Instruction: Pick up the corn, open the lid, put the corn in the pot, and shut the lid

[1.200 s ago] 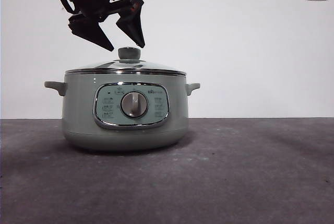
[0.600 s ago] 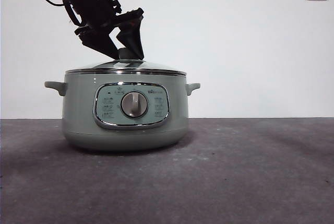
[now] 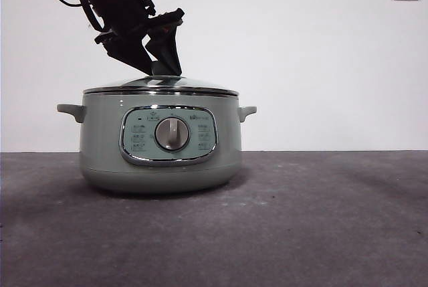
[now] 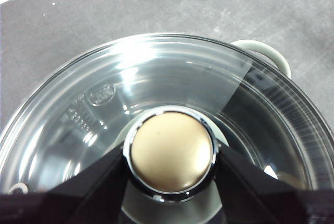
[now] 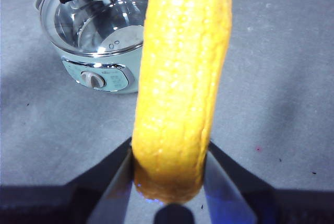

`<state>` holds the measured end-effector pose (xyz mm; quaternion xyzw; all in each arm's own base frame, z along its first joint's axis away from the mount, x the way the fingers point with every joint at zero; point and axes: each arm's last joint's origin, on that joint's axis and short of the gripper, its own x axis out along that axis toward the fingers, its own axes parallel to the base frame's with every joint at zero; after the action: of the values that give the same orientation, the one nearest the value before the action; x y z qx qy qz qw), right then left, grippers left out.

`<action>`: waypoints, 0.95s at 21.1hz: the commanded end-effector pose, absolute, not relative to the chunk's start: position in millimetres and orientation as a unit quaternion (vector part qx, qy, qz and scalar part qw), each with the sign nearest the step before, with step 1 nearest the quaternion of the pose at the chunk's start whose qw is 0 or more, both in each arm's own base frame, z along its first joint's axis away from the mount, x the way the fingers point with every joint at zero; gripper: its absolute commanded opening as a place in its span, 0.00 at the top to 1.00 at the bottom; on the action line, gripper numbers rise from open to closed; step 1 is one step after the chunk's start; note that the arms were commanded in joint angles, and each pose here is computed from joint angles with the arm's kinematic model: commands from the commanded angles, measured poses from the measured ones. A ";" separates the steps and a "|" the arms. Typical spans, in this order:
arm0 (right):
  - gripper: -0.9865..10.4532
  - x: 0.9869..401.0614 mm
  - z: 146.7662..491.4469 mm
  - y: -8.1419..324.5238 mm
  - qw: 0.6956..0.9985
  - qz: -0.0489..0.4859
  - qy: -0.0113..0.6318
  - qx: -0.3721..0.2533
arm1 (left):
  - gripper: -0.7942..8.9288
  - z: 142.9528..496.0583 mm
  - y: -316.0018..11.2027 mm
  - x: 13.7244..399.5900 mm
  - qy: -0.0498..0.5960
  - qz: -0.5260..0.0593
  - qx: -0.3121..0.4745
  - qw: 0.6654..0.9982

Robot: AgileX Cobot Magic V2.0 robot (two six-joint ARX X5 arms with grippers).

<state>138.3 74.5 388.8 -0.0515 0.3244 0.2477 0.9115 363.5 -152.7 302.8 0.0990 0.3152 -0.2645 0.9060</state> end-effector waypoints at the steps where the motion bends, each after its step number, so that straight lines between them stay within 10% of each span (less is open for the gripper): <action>1: 0.92 139.2 391.1 75.0 0.913 0.248 0.319 -0.049 | 0.93 337.7 -141.5 350.2 0.263 -0.258 0.079 0.926; 12: 0.92 187.0 395.6 105.4 0.903 0.324 0.281 -0.018 | 0.93 443.8 -57.0 248.9 0.148 -0.225 0.033 0.962; 20: 0.92 280.7 427.4 159.8 0.878 0.380 0.291 -0.002 | 0.93 446.4 -24.4 161.9 0.135 -0.190 0.026 0.972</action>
<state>275.7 156.1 428.4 -0.0043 0.2887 0.3780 0.8797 168.7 -25.4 436.8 0.0235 0.1713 -0.1867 0.9671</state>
